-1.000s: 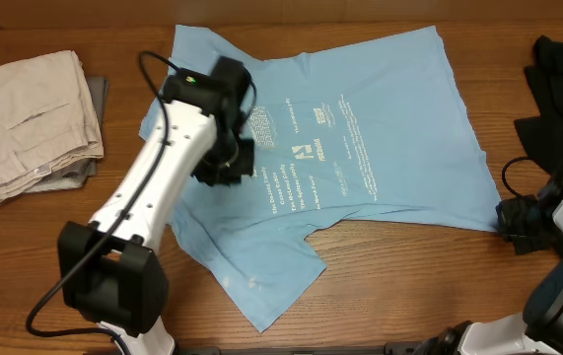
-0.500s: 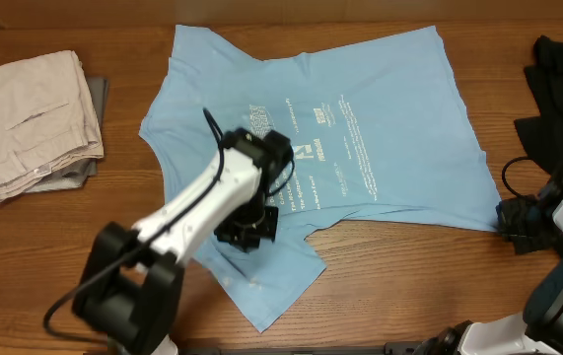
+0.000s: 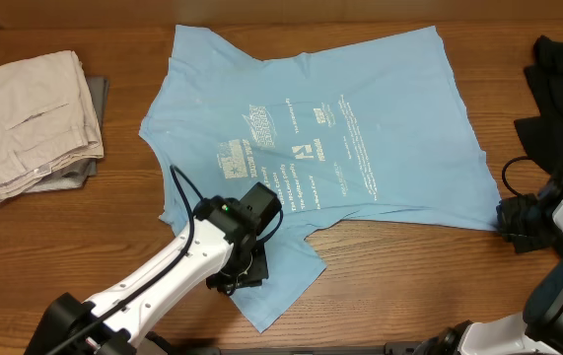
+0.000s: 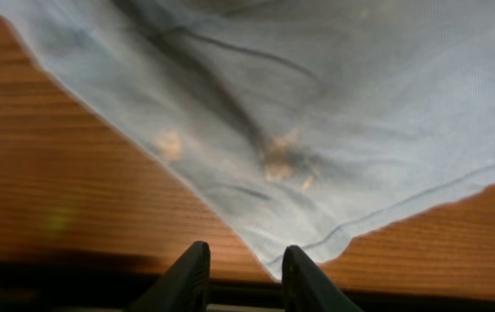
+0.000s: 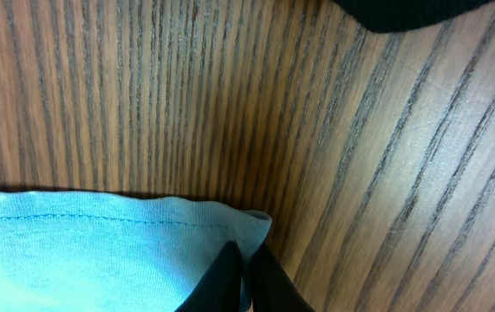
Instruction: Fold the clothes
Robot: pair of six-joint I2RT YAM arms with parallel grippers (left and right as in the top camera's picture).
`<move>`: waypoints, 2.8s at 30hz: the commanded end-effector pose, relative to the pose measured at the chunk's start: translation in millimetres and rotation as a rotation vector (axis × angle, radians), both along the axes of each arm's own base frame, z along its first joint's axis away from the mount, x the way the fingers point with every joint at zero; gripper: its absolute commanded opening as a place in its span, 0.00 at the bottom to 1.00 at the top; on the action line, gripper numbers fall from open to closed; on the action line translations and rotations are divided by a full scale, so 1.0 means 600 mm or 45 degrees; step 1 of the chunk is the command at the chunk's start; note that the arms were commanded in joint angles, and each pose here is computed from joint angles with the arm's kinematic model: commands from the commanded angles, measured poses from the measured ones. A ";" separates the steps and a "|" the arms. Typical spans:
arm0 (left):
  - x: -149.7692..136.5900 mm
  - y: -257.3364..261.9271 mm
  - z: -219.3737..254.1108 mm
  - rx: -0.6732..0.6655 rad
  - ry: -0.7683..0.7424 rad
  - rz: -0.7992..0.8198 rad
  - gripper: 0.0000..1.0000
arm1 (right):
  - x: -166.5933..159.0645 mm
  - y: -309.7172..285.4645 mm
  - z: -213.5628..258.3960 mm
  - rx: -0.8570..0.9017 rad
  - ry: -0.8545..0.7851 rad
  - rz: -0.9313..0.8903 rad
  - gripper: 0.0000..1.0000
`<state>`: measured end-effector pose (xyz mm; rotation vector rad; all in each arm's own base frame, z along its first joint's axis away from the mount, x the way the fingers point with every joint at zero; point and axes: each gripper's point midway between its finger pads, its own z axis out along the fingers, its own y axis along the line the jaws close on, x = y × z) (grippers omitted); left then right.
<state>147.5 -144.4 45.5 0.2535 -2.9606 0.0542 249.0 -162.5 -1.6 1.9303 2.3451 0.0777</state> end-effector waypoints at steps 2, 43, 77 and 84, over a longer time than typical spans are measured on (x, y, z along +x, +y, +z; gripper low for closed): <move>-0.041 -0.021 -0.022 -0.135 0.137 0.051 0.31 | -0.012 0.005 -0.010 0.016 0.022 -0.013 0.10; -0.115 -0.060 -0.036 -0.059 0.326 0.467 0.54 | -0.014 0.006 -0.010 0.021 0.027 -0.013 0.12; -0.118 -0.046 -0.090 -0.107 0.353 0.680 0.67 | -0.008 0.019 -0.009 0.075 -0.002 -0.007 0.18; -0.094 -0.025 -0.091 -0.186 0.300 0.502 0.63 | -0.004 0.021 -0.009 0.086 -0.016 -0.006 0.21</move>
